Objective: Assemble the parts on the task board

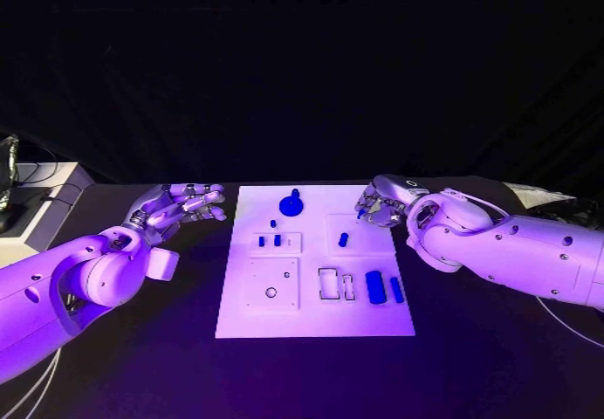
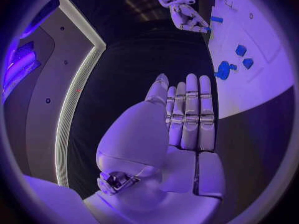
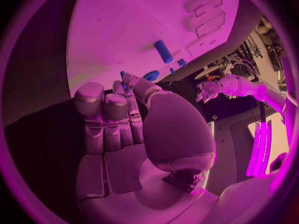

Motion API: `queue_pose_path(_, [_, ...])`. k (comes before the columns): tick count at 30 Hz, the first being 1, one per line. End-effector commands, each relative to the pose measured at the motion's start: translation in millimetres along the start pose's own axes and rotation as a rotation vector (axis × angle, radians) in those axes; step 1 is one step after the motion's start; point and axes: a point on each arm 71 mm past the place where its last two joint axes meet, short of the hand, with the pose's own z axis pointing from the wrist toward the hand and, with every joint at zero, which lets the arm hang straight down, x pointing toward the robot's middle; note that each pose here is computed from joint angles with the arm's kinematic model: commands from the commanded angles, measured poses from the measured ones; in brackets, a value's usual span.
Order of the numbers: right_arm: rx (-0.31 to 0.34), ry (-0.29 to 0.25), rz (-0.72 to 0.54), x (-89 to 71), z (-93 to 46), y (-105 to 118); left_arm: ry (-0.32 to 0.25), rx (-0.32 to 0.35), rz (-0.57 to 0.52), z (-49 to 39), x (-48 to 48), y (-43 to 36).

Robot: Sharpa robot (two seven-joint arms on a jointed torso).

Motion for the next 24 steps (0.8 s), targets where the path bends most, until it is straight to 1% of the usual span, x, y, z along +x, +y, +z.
queue_pose_path(1, [-0.014, -0.011, 0.081, -2.6, -3.3, 3, 0.012, 0.009, -0.003, 0.9, 2.8, -0.2])
queue_pose_path(5, [-0.043, -0.005, 0.106, -3.1, -7.7, 12, 0.011, 0.01, -0.003, 1.4, 3.9, 0.2])
queue_pose_path(9, [-0.096, 0.01, 0.128, -0.1, -12.8, 30, 0.002, 0.01, -0.002, 1.9, 5.4, 0.7])
queue_pose_path(11, [-0.147, 0.023, 0.125, 4.3, -17.2, 45, -0.014, 0.01, 0.001, 2.5, 6.6, 1.0])
queue_pose_path(12, [-0.162, 0.026, 0.122, 5.6, -18.4, 50, -0.018, 0.012, 0.001, 2.6, 7.0, 1.0])
queue_pose_path(15, [-0.239, 0.037, 0.088, 13.0, -24.2, 72, -0.041, 0.022, -0.001, 3.5, 8.9, 0.8])
queue_pose_path(21, [-0.346, 0.042, 0.011, 28.0, -29.4, 103, -0.075, 0.039, -0.009, 5.5, 11.6, 0.4])
queue_pose_path(24, [-0.377, 0.05, -0.022, 38.0, -30.3, 114, -0.088, 0.042, -0.012, 6.4, 12.7, 0.5])
